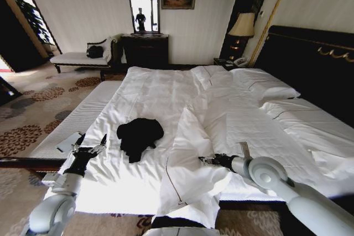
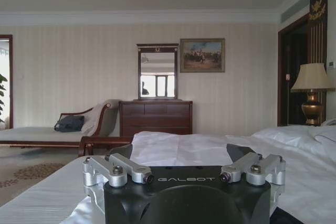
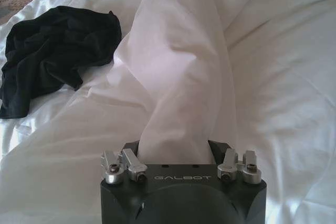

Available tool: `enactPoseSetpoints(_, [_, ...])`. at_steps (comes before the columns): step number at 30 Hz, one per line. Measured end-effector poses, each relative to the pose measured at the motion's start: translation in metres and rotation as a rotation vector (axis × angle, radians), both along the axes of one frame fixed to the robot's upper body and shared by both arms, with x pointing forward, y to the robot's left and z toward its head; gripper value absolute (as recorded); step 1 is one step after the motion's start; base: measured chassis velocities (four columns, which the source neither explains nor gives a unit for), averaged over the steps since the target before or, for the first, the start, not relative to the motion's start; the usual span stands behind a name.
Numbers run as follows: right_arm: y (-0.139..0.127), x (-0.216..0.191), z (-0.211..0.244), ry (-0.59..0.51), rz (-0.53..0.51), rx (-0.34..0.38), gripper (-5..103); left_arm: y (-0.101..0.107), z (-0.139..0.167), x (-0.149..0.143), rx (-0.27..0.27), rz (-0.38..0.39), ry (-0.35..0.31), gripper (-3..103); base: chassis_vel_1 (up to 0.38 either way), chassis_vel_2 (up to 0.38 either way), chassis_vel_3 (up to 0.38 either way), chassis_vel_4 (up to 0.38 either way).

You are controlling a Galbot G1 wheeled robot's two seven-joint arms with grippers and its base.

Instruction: Fold the clothes on the bed.

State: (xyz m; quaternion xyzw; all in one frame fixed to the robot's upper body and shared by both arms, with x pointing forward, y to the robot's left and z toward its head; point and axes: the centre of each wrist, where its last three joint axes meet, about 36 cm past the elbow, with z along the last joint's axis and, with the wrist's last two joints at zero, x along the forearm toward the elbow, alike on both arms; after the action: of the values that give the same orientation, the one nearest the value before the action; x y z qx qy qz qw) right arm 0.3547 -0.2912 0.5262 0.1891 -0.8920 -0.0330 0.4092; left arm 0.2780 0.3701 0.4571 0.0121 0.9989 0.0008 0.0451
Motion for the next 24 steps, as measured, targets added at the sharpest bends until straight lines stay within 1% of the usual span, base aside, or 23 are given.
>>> enactPoseSetpoints(4, [-0.002, -0.003, 0.003, -0.009, -0.006, 0.001, 54, -0.001, 0.000, -0.001, -0.001, 0.001, 0.002, 100, 0.000, 0.000, 0.000, 0.000])
enactPoseSetpoints(6, [-0.002, -0.004, 0.004, -0.011, -0.006, 0.001, 54, -0.001, -0.001, -0.001, -0.001, 0.001, 0.003, 100, 0.000, 0.000, 0.000, 0.000])
enactPoseSetpoints(9, [-0.003, -0.005, 0.006, -0.014, -0.009, 0.002, 38, -0.001, -0.001, -0.002, 0.004, 0.002, 0.005, 100, 0.000, 0.000, 0.000, 0.000])
enactPoseSetpoints(10, [-0.003, -0.005, 0.006, -0.014, -0.009, 0.002, 38, -0.001, -0.001, -0.002, 0.004, 0.002, 0.005, 100, 0.000, 0.000, 0.000, 0.000])
enactPoseSetpoints(11, [-0.003, -0.006, 0.005, -0.014, -0.011, 0.004, 33, -0.001, -0.001, -0.002, 0.005, 0.002, 0.005, 100, 0.000, 0.000, 0.000, 0.000])
enactPoseSetpoints(12, [-0.003, -0.006, 0.004, -0.013, -0.013, 0.005, 33, -0.001, -0.001, -0.002, 0.005, 0.001, 0.004, 100, 0.000, 0.000, 0.000, 0.000])
enactPoseSetpoints(13, [-0.003, -0.008, 0.003, -0.011, -0.016, 0.009, 22, -0.001, -0.001, -0.002, 0.004, 0.002, 0.004, 100, 0.000, 0.000, 0.000, 0.000])
enactPoseSetpoints(15, [-0.003, -0.009, 0.002, -0.010, -0.017, 0.011, 22, -0.001, -0.001, -0.002, 0.004, 0.001, 0.004, 100, 0.000, 0.000, 0.000, 0.000])
enactPoseSetpoints(18, [-0.003, -0.012, 0.001, -0.008, -0.014, 0.013, 6, -0.001, -0.001, -0.002, 0.003, 0.001, 0.002, 100, 0.000, 0.000, 0.000, 0.000])
enactPoseSetpoints(19, [-0.003, -0.013, 0.000, -0.008, -0.014, 0.012, 6, -0.001, -0.001, -0.002, 0.003, 0.001, 0.002, 100, 0.000, 0.000, 0.000, 0.000])
enactPoseSetpoints(20, [-0.003, -0.013, 0.000, -0.008, -0.014, 0.012, 3, -0.001, -0.001, -0.002, 0.002, 0.002, 0.002, 100, 0.000, 0.000, 0.000, 0.000])
enactPoseSetpoints(24, [-0.003, -0.014, 0.001, -0.013, -0.016, 0.014, 1, -0.001, -0.001, -0.002, 0.001, 0.002, 0.001, 100, 0.000, 0.000, 0.000, 0.000])
